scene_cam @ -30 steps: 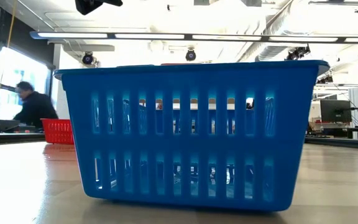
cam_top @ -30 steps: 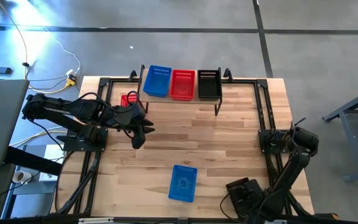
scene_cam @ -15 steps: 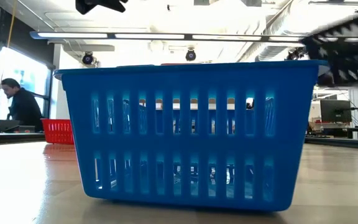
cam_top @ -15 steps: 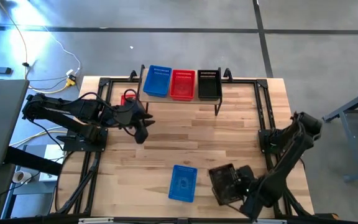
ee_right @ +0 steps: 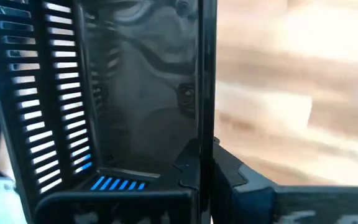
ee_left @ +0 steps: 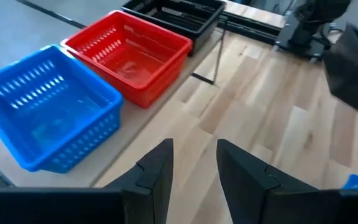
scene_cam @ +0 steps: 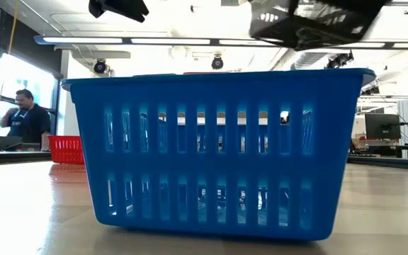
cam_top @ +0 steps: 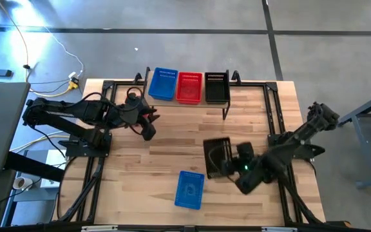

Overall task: Stack baskets on shelf by color
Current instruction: Stack the black basket into the black baskets on the shelf

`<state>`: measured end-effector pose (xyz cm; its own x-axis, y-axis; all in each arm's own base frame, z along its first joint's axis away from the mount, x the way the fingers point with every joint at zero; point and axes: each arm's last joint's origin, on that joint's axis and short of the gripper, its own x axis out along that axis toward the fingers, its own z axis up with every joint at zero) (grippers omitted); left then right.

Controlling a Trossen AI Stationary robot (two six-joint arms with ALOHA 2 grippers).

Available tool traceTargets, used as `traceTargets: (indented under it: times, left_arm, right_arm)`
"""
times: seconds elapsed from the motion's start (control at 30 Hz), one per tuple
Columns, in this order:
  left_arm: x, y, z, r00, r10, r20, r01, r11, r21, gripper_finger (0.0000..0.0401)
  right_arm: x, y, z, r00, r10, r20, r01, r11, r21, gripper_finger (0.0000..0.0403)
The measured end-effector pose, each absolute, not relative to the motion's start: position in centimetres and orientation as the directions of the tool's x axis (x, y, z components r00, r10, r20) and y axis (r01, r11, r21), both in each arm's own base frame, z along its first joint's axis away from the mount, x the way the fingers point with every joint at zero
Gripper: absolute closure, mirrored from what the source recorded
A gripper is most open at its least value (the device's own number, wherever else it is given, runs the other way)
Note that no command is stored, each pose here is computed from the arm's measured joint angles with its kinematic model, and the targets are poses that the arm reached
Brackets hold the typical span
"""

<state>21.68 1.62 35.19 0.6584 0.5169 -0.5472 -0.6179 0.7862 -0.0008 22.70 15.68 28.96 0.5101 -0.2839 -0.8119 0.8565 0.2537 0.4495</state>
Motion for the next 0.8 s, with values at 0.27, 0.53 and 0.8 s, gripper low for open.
traceTargets:
  times: [0.27, 0.53, 0.8]
  left_arm:
    - [21.4, 3.6, 35.2, 0.609, 0.574, -0.548, -0.66, 0.75, 0.052, 0.0286]
    - [21.1, 5.4, 35.2, 0.56, 0.621, -0.548, -0.696, 0.712, 0.096, 0.0286]
    - [20.8, 6.4, 35.1, 0.55, 0.617, -0.563, -0.668, 0.729, 0.146, 0.0286]
  right_arm:
    - [23.8, 10.0, 31.2, 0.512, -0.371, -0.774, 0.859, 0.235, 0.456, 0.0403]
    - [23.6, 4.4, 33.2, 0.499, -0.448, -0.742, 0.863, 0.183, 0.47, 0.0403]
    - [23.6, -0.2, 34.5, 0.499, -0.492, -0.714, 0.863, 0.203, 0.463, 0.0403]
